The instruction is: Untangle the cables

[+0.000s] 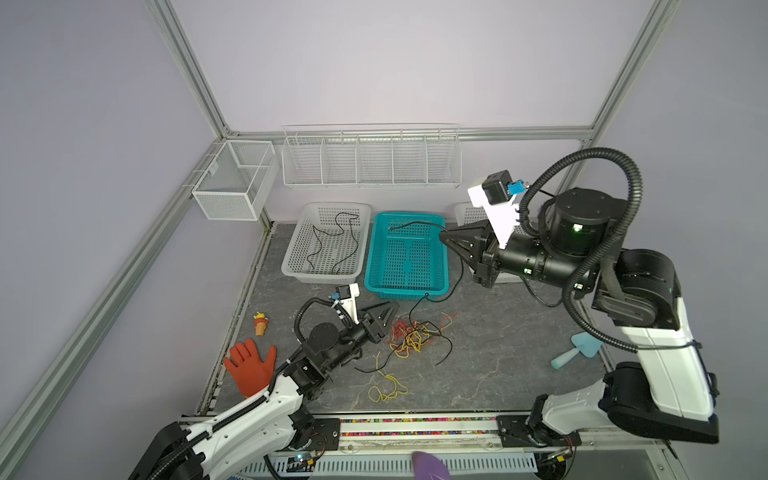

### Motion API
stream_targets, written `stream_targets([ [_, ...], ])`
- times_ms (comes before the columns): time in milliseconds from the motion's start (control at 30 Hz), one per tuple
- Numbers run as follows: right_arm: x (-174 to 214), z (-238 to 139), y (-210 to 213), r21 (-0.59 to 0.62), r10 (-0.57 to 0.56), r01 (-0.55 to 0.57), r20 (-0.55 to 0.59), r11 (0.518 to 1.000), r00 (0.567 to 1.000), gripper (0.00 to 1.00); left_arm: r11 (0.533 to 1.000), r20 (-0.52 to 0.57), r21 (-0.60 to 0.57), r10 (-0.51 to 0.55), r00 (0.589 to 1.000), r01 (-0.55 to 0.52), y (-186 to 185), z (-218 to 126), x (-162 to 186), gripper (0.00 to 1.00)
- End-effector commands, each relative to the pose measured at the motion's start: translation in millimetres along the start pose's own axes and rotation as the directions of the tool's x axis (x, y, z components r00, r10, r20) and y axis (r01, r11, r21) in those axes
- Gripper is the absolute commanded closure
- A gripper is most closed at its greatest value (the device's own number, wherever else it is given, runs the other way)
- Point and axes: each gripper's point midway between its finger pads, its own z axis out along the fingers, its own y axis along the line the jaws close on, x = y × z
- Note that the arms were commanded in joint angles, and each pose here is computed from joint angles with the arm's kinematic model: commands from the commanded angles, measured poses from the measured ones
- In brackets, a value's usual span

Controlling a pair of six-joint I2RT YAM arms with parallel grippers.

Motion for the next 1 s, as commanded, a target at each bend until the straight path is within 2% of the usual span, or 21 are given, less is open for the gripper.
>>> stream_targets([
  [0,-8.4,-0.8,7.4,-0.049,0.018,-0.016,0.039,0.999,0.999,0.93,0.991,-0.013,0.117,0.065,0.998,-0.063,-29.9,5.2,-5.5,0.55],
  [267,0.8,9.6,21.6,-0.134,0.040,-0.040,-0.003,0.990,0.999,0.93,0.958,-0.119,0.181,0.247,0.962,-0.224,-54.2,18.9,-0.5,0.52],
  [400,3.9,13.2,24.7,-0.154,0.044,-0.046,-0.014,0.987,0.999,0.93,0.940,-0.180,0.240,0.290,0.940,-0.244,-64.9,21.4,8.1,0.50],
  [567,5.4,14.3,25.8,-0.161,0.042,-0.045,-0.020,0.986,0.999,0.93,0.928,-0.254,0.260,0.331,0.909,-0.265,-64.0,20.9,21.1,0.45],
  [667,8.6,17.2,28.5,-0.176,0.047,-0.052,-0.035,0.983,0.998,0.93,0.921,-0.246,0.258,0.356,0.902,-0.293,-65.2,20.1,19.1,0.32],
  [967,12.5,19.1,38.3,-0.234,0.062,-0.073,-0.053,0.969,0.997,0.93,0.901,-0.167,0.243,0.403,0.900,-0.359,-73.3,24.6,0.4,0.30],
])
